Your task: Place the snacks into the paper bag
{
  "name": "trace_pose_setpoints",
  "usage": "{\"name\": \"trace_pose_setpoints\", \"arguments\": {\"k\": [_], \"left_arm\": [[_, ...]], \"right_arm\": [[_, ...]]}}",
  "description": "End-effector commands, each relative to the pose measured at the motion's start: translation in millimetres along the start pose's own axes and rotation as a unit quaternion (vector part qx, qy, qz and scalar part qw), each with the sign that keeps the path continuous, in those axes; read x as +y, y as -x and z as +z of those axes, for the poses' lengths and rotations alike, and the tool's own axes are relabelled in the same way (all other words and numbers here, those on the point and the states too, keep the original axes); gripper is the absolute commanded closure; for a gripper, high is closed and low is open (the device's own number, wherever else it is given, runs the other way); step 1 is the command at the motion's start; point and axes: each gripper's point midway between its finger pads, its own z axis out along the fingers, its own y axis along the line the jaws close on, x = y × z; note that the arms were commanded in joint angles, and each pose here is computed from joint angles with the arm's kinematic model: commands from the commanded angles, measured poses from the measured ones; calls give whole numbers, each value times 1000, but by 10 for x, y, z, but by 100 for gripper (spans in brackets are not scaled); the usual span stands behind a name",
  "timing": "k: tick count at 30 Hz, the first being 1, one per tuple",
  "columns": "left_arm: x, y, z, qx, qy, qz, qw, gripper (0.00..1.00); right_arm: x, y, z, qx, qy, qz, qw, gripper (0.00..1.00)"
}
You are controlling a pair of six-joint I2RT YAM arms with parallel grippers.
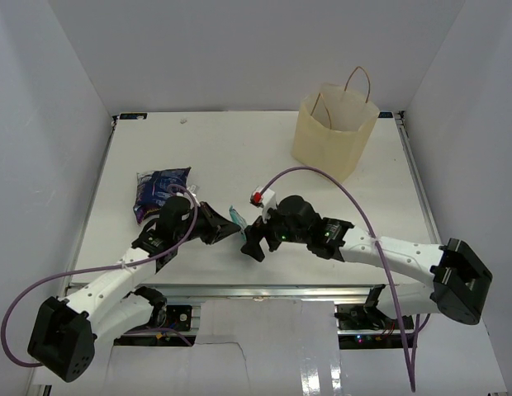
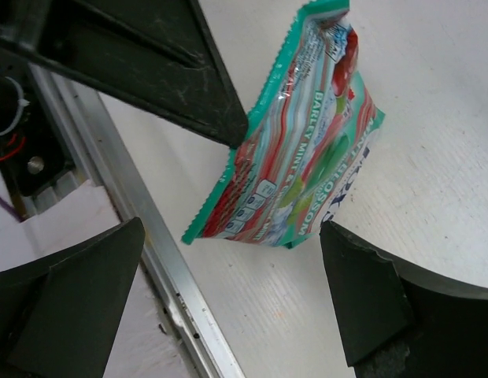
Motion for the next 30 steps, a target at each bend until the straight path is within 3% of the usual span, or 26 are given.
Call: {"name": "trace_pose_setpoints", "arguments": {"k": [1,9,19,22,23,24,25,27,30], "left_arm": [[-226,85,-1,-15,-26,9,1000,96],[-289,87,39,-12,-35,13,999,96],[-390,82,61,-7,-47,17,999,95],[-440,111,28,-17,-52,19,998,81],[-477,124,-8,-22,-57,21,998,75],[-519,152,-34,-30,-58,25,998,62],[-495,177,-51,-38,-47,26,998,57],[-602,231,-136,-53,-51,47,996,49],[-567,280,-257,-72,-22,79,994,44]], "right_arm": [[-152,77,155,-16,-47,-11,999,2],[-415,128,293,-24,-110,-53,992,10],[-354,123,452,-13,-81,-79,993,51],[-342,123,446,-12,-74,-96,993,63],[-348,118,442,-11,-74,-100,992,66],[-350,126,424,-12,-74,-100,992,69],[-352,127,412,-13,-74,-99,992,74],[-383,166,365,-14,-74,-125,989,80],[-461,217,287,-15,-74,-135,988,91]]}}
